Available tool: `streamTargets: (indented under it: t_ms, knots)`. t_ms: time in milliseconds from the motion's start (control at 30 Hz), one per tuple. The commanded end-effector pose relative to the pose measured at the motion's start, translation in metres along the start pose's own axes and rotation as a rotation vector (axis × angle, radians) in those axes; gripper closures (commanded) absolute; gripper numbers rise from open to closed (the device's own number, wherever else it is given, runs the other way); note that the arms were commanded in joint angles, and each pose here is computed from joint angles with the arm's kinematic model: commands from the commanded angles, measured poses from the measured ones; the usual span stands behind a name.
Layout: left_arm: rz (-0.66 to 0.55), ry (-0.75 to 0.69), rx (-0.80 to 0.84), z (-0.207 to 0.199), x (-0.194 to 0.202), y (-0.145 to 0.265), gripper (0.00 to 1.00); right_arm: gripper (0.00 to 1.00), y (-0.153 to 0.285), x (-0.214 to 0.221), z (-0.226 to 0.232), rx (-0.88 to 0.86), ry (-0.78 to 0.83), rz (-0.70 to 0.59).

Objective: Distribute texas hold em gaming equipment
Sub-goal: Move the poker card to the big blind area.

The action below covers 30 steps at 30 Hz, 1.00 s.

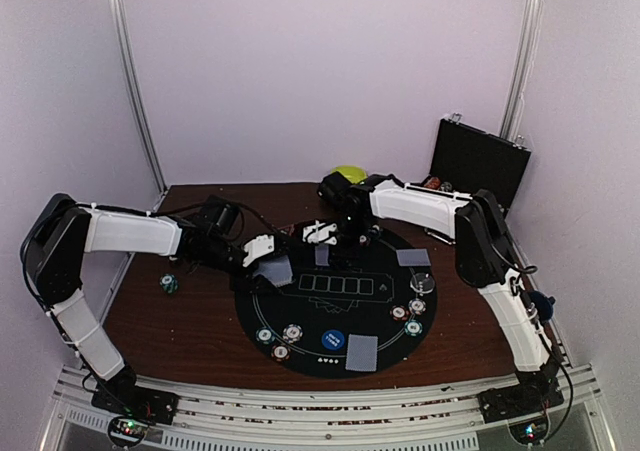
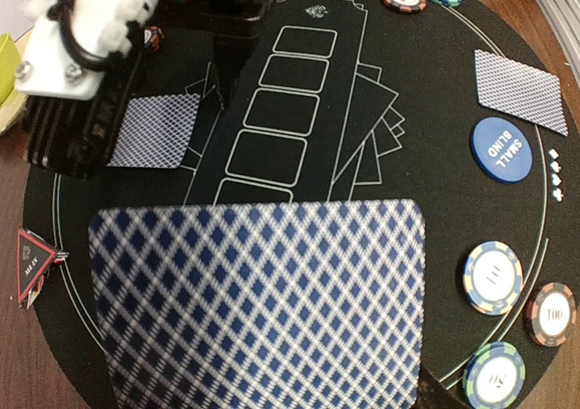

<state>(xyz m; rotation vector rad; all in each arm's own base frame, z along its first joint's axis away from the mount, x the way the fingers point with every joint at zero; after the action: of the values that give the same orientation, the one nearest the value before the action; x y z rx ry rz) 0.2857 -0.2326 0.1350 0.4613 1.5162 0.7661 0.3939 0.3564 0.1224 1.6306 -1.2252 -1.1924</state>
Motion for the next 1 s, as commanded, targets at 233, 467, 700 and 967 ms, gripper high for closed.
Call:
streamTargets:
  t_ms: [233, 467, 700, 967]
  knots:
    - [-0.07, -0.045, -0.027, 0.008, -0.019, 0.01, 0.4, 0.33, -0.019, 0.012, -0.016, 0.189, -0.013, 0.118]
    - [-0.07, -0.045, -0.026, 0.007, -0.019, 0.01, 0.4, 0.34, -0.032, 0.005, -0.027, 0.22, -0.018, 0.112]
    - [-0.07, -0.045, -0.026, 0.007, -0.019, 0.01, 0.4, 0.32, -0.029, -0.006, -0.017, 0.131, 0.03, 0.065]
    - [-0.071, -0.045, -0.026, 0.007, -0.02, 0.012, 0.4, 0.3, -0.035, -0.016, -0.021, 0.166, 0.007, 0.044]
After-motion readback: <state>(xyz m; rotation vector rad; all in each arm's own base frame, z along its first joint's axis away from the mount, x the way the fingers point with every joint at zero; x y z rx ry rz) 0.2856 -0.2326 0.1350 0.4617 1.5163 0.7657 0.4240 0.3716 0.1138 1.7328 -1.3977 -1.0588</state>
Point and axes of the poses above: each gripper's point midway between its finger pads, its own y axis back along the fingers, its own z axis along the line the jaws close on, x = y × z, the point moved 8 cm from there along y, back along the fingers, and after that the axes turned 5 degrees about y, right-handed, at the moved point
